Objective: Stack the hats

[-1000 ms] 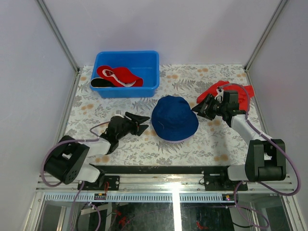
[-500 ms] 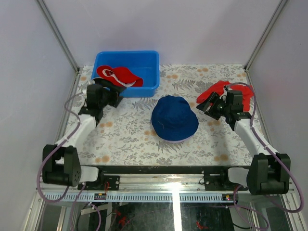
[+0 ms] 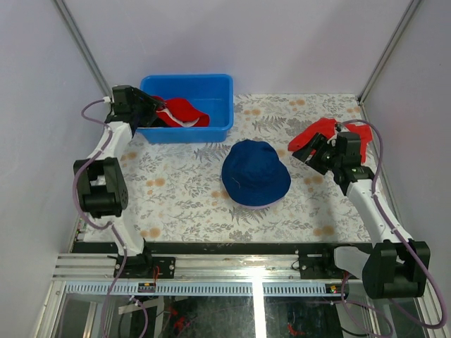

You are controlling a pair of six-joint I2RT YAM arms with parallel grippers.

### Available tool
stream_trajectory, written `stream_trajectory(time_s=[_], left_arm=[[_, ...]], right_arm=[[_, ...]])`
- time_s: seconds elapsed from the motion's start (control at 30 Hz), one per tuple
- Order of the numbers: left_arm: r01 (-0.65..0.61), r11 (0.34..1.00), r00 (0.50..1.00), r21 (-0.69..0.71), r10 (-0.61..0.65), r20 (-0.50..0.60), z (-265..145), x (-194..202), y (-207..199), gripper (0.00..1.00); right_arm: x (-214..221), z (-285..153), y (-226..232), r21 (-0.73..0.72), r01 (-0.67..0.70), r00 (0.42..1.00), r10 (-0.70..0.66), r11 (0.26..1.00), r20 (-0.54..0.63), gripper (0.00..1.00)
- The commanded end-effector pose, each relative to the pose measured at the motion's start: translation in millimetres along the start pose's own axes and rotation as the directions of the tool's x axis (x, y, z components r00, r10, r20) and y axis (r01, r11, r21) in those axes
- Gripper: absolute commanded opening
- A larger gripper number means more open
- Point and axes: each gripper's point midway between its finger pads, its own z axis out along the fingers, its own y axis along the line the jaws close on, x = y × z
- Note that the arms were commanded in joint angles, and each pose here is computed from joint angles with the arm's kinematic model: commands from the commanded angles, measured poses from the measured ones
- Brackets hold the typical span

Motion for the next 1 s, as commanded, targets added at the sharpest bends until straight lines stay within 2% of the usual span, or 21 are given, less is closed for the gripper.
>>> stream_trajectory(time_s=[0.0, 0.3, 0.77, 0.83, 0.97], left_arm=[[-0.042, 0.998, 0.998, 0.035, 0.041, 0.042, 20, -29, -12, 0.57], [0.005, 0.996, 1.0, 0.089, -0.007, 0.026, 66, -44, -24, 0.58], [0.005, 1.0, 0.999, 0.002, -0.005, -0.043, 110, -34, 11, 0.55], [0.007, 1.0, 0.999, 0.007, -0.007, -0.053, 116, -34, 10, 0.48], [0.023, 1.0, 0.998, 0.011, -0.023, -0.061, 125, -34, 11, 0.13]], right_arm=[[-22, -14, 10, 0.0, 0.051, 0.995, -0.05, 0.999, 0.084, 0.71], [-32, -26, 5, 0.066, 0.083, 0.989, -0.091, 0.994, 0.119, 0.71], [-42, -32, 6, 0.088, 0.065, 0.985, -0.078, 0.994, 0.155, 0.7], [-42, -34, 6, 0.092, 0.064, 0.984, -0.079, 0.994, 0.16, 0.7], [-43, -39, 5, 0.103, 0.068, 0.983, -0.084, 0.992, 0.165, 0.7]])
